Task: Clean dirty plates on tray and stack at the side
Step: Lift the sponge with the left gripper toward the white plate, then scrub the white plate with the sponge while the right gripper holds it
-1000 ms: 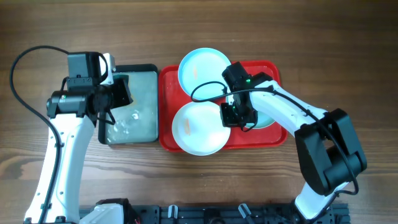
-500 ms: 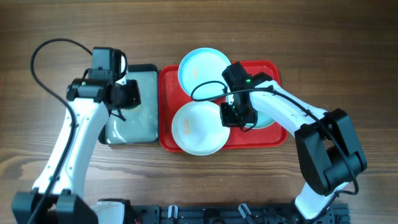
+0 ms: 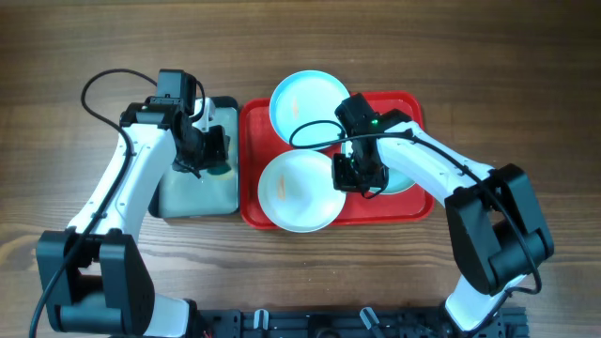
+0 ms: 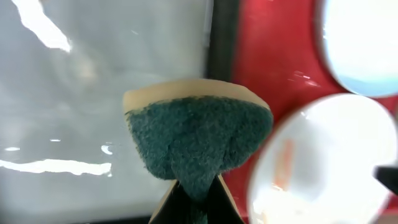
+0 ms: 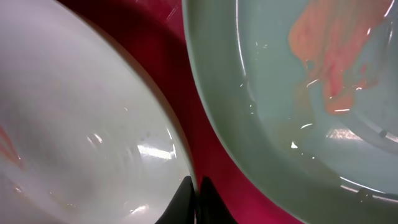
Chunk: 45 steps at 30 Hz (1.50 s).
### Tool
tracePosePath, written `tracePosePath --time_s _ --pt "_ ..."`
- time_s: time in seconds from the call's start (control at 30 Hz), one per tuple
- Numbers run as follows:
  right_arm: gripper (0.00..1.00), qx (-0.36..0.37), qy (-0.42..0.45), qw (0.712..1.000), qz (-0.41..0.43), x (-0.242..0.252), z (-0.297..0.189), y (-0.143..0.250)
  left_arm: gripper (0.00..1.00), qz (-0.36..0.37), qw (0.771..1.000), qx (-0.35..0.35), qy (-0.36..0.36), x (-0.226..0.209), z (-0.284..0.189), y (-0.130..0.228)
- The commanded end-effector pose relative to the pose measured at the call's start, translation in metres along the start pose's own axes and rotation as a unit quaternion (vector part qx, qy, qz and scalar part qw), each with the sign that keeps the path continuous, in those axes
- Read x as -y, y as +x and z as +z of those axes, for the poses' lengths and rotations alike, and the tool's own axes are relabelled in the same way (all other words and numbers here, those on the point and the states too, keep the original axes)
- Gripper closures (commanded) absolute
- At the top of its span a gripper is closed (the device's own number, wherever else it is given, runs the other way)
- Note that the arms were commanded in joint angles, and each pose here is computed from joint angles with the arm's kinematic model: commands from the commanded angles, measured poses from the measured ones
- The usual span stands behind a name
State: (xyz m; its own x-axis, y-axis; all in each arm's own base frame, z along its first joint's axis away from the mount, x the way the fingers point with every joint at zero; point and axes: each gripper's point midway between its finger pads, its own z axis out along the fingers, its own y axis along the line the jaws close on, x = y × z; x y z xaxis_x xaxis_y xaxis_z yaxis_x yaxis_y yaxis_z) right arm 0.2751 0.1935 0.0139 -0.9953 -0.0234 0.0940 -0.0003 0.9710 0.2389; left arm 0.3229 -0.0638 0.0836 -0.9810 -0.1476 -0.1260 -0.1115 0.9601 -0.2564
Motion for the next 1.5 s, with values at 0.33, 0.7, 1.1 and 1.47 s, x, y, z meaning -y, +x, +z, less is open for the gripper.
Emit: tracePosePath --time_s 0.33,0.7,1.1,1.47 --pt "0.96 -0.006 0.0 1.0 0.012 -0.001 0.003 0.003 0.96 0.01 1.0 0.0 0.005 0.063 0.008 0.014" --pt "0.96 -0.006 0.001 1.0 0.011 0.0 0.003 0.003 0.96 0.019 0.997 -0.07 -0.025 0.087 0.049 0.052" --pt "0.96 -0.008 0.001 1.0 0.011 0.0 0.003 0.004 0.96 0.025 0.994 -0.093 -0.053 0.081 0.085 0.06" --pt "0.96 -0.01 0.003 1.0 0.012 0.001 0.003 0.005 0.96 0.006 0.987 -0.157 -0.038 0.077 0.113 0.098"
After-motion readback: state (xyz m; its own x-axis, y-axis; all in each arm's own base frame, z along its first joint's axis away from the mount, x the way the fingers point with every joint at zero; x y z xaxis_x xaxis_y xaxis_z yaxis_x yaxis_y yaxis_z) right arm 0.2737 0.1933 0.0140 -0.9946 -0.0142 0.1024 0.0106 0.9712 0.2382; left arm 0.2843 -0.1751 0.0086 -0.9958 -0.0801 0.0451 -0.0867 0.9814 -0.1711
